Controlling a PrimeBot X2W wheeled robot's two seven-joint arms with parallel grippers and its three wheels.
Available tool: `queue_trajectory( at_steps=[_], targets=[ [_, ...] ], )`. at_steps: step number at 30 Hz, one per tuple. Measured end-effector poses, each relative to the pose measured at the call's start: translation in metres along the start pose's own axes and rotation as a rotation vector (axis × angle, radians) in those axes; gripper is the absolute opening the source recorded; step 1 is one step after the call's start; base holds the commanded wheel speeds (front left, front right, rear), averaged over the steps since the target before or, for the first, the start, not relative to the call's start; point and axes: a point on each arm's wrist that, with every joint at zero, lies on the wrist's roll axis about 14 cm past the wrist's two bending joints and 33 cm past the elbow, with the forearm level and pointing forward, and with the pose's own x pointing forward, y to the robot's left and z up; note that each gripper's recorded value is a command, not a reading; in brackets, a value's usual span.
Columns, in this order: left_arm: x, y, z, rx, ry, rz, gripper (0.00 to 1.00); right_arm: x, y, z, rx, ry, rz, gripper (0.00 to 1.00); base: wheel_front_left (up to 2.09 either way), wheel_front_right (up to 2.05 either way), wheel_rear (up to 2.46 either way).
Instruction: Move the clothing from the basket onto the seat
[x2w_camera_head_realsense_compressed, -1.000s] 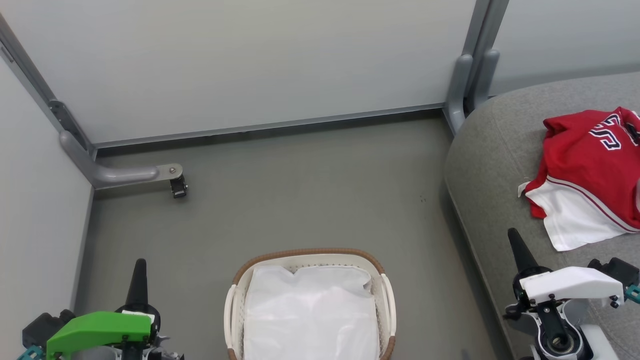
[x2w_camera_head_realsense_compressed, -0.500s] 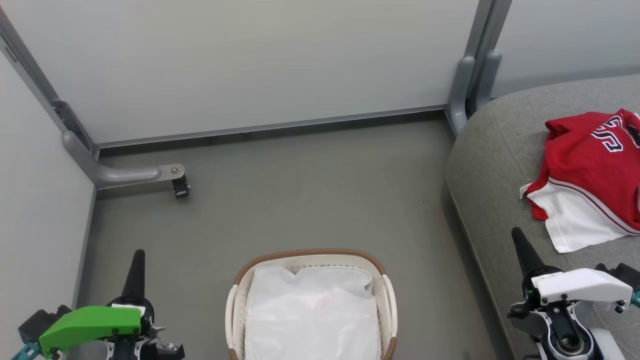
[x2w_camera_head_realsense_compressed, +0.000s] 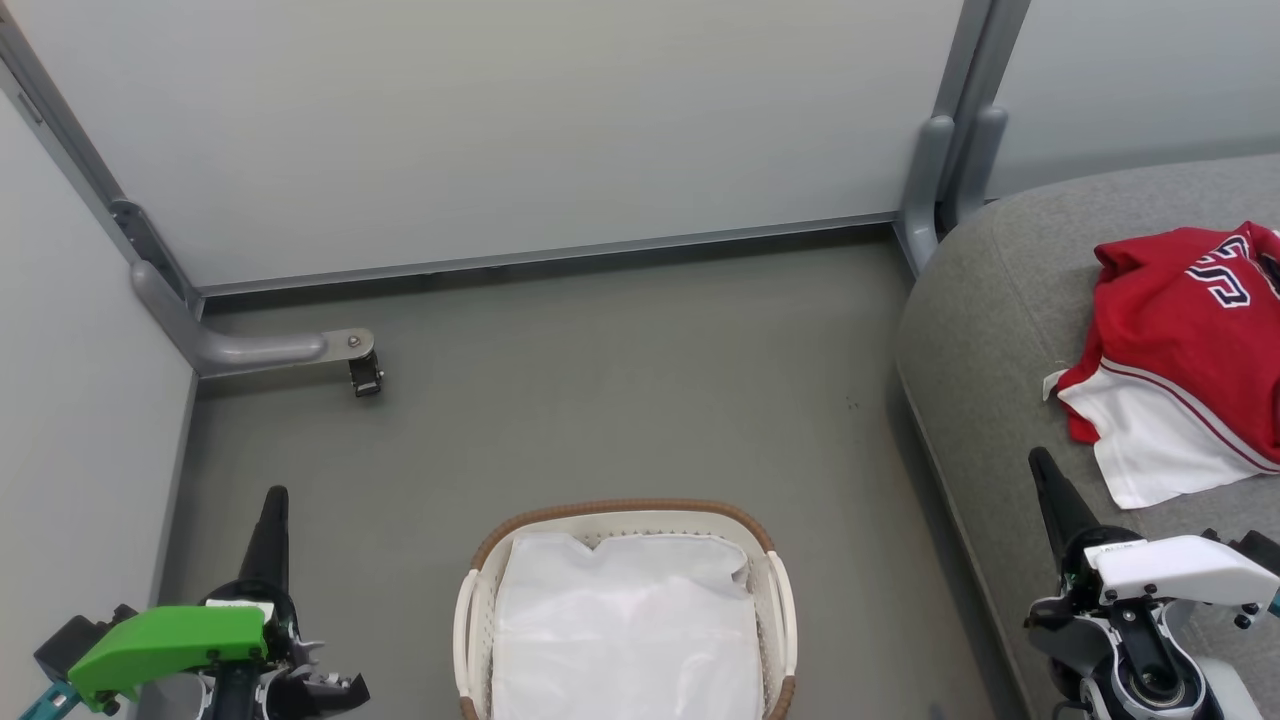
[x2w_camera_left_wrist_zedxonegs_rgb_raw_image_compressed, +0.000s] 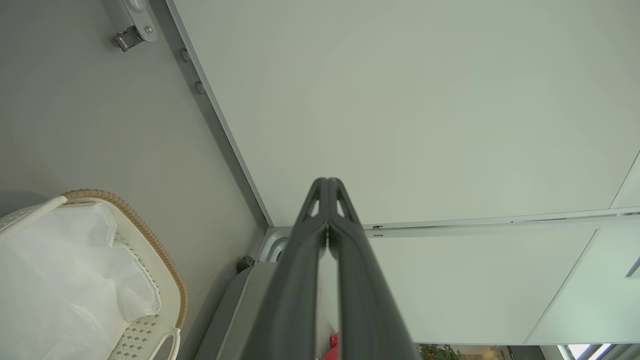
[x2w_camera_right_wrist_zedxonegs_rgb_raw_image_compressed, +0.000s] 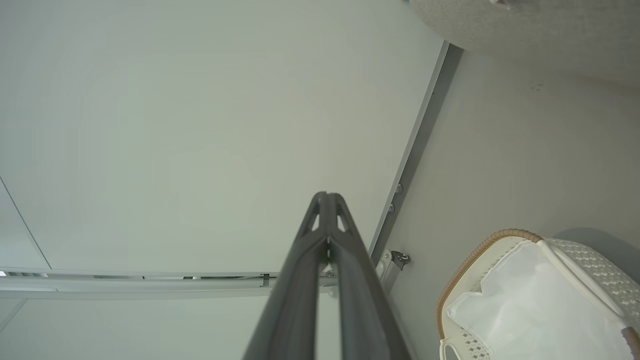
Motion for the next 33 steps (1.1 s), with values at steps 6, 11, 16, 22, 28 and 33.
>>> queue_trajectory(
  at_steps=[6,11,16,22,28,33],
  targets=[
    [0.001,-0.005,0.002,-0.043,-0.002,-0.016,0.00,0.000,0.003,0.001,0.042,-0.001,0.012,0.00,0.00,0.00,0.00],
    [0.001,-0.008,0.003,-0.078,-0.002,-0.028,0.00,-0.001,0.004,0.002,0.078,0.000,0.017,0.00,0.00,0.00,0.00],
    [0.002,-0.011,0.004,-0.107,-0.002,-0.041,0.00,-0.002,0.007,0.003,0.111,0.001,0.028,0.00,0.00,0.00,0.00],
    [0.003,-0.016,0.006,-0.139,-0.003,-0.058,0.00,-0.002,0.009,0.004,0.142,0.002,0.039,0.00,0.00,0.00,0.00],
    [0.003,-0.016,0.006,-0.138,-0.003,-0.059,0.00,-0.002,0.009,0.004,0.142,0.001,0.039,0.00,0.00,0.00,0.00],
    [0.003,-0.016,0.006,-0.138,-0.003,-0.059,0.00,-0.002,0.009,0.004,0.142,0.001,0.039,0.00,0.00,0.00,0.00]
  ],
)
